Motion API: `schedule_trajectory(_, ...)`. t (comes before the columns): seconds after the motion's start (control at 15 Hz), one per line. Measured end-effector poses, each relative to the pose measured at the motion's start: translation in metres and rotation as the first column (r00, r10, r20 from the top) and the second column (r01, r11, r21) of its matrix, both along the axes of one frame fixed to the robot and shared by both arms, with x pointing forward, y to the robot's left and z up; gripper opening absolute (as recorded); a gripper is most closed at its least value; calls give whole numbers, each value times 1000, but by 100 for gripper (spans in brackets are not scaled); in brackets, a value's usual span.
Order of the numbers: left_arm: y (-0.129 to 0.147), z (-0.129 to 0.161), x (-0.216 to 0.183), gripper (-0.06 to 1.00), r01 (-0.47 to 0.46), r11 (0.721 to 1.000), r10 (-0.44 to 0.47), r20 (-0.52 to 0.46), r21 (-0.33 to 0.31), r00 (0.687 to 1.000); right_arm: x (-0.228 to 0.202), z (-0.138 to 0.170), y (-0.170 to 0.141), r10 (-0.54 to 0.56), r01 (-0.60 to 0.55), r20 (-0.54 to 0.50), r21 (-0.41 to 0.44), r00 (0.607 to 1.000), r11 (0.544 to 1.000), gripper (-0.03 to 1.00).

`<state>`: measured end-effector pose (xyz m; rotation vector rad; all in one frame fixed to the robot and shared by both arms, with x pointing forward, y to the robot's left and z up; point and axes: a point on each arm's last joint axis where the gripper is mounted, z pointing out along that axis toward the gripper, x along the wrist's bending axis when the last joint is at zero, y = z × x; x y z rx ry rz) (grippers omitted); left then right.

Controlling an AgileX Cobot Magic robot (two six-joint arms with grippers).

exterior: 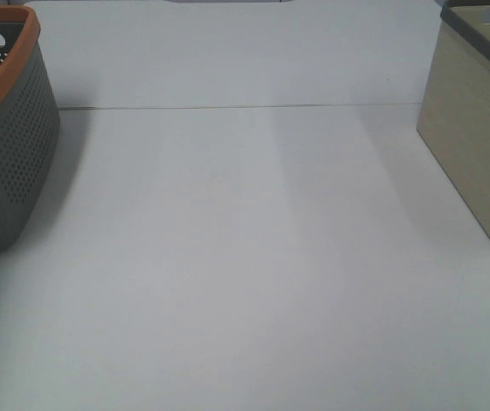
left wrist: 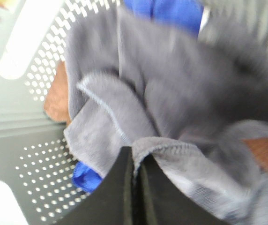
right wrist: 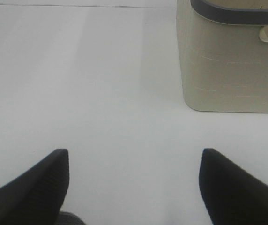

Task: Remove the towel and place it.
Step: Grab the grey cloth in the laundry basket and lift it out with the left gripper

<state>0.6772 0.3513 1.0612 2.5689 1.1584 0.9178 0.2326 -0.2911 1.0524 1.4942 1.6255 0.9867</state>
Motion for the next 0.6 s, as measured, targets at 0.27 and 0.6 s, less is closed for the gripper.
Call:
schedule_trajectory(0.27, -13, 45, -29, 0, -39, 985, 43, 20, -167, 999, 0, 0, 0, 0, 0, 0, 0, 1000, 1000, 76)
schedule_trajectory(0.6, -27, 101, -74, 0, -11, 962, 29, 60, -274, 998, 0, 0, 0, 0, 0, 0, 0, 1000, 1000, 76)
